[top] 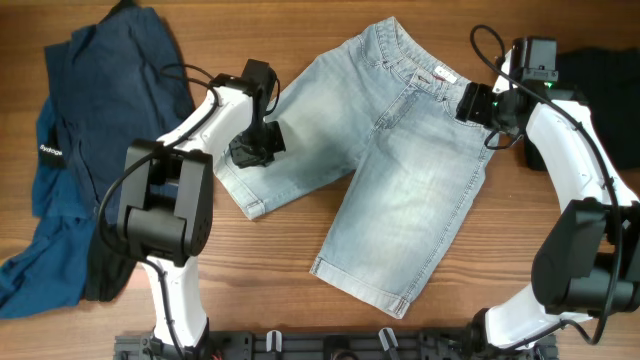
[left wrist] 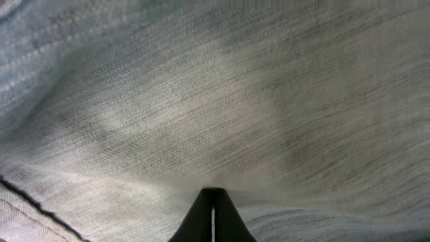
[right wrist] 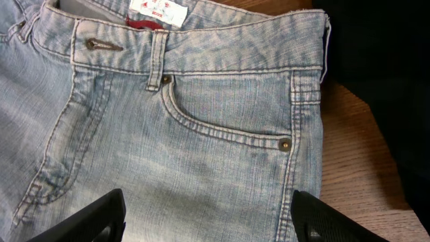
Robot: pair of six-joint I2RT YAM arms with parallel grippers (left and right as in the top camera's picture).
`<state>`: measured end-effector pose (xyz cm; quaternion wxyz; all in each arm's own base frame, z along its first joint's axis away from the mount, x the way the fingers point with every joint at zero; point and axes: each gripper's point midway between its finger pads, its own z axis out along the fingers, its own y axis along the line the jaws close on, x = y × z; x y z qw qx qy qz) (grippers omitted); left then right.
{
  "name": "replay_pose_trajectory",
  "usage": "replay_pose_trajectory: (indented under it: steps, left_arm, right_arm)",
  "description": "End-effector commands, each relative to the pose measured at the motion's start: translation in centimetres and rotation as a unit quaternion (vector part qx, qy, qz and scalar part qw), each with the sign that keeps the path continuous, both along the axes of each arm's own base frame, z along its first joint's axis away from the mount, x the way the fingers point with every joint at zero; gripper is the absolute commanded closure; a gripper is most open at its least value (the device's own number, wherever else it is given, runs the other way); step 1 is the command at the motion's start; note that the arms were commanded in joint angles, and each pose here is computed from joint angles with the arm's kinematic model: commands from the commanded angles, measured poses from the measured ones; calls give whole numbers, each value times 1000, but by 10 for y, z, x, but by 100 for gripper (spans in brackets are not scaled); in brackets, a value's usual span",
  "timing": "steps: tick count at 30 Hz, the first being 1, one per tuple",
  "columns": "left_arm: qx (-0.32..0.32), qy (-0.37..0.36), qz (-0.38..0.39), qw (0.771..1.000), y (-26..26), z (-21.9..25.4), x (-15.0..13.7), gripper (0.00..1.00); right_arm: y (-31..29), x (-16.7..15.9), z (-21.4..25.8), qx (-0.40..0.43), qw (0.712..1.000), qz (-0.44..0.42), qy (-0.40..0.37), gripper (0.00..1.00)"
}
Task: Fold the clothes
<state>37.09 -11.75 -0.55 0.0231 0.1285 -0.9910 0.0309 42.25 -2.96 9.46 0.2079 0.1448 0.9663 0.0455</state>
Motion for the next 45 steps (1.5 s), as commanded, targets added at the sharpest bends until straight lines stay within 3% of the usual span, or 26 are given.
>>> replay_pose_trajectory:
  steps: [1, 5, 11, 15, 17, 21, 22, 23, 25, 27, 31, 34, 37, 39, 45]
  left_arm:
    - [56, -11, 10, 998, 19, -62, 11, 96]
    - [84, -25, 34, 996, 47, -86, 25, 96]
    - [57, -96, 89, 990, 93, -101, 72, 96]
    - [50, -184, 80, 978, 124, -94, 121, 96]
    - [49, -239, 90, 966, 146, -78, 162, 96]
    - [31, -292, 58, 954, 143, -35, 206, 95]
    - [27, -299, 48, 953, 137, -20, 215, 93]
    - [26, -300, 40, 953, 132, -5, 222, 84]
    - [24, -295, 21, 955, 117, 24, 228, 59]
    - [20, -272, 3, 962, 95, 56, 223, 37]
    - [16, -207, -28, 978, 63, 89, 187, 20]
    - [21, -121, -59, 991, 45, 94, 138, 11]
    - [30, -6, -74, 997, 34, 88, 78, 8]
    - [38, 43, -58, 997, 30, 90, 53, 11]
    - [70, 64, -44, 994, 11, 99, 32, 20]
  right_arm:
    - [1, 0, -6, 5, 1000, 4, 5, 20]
    - [1, 4, -4, 5, 1000, 4, -3, 20]
    - [14, 11, 0, 27, 999, 19, -20, 20]
    - [24, 13, 1, 26, 999, 33, -24, 20]
    - [31, 17, 2, 25, 998, 41, -32, 19]
    - [39, 25, 7, 24, 997, 50, -50, 6]
    - [38, 27, 8, 24, 997, 50, -56, 3]
    - [38, 30, 11, 23, 997, 50, -62, 0]
    - [35, 33, 16, 23, 996, 47, -67, 1]
    - [33, 35, 19, 23, 996, 44, -71, 0]
    - [31, 31, 17, 25, 997, 37, -62, 0]
    - [27, 28, 13, 44, 998, 6, -52, 0]
    - [31, 26, 2, 62, 997, 7, -38, 0]
    - [32, 25, -10, 65, 998, 6, -23, 0]
    - [37, 27, -46, 83, 997, 9, 8, 1]
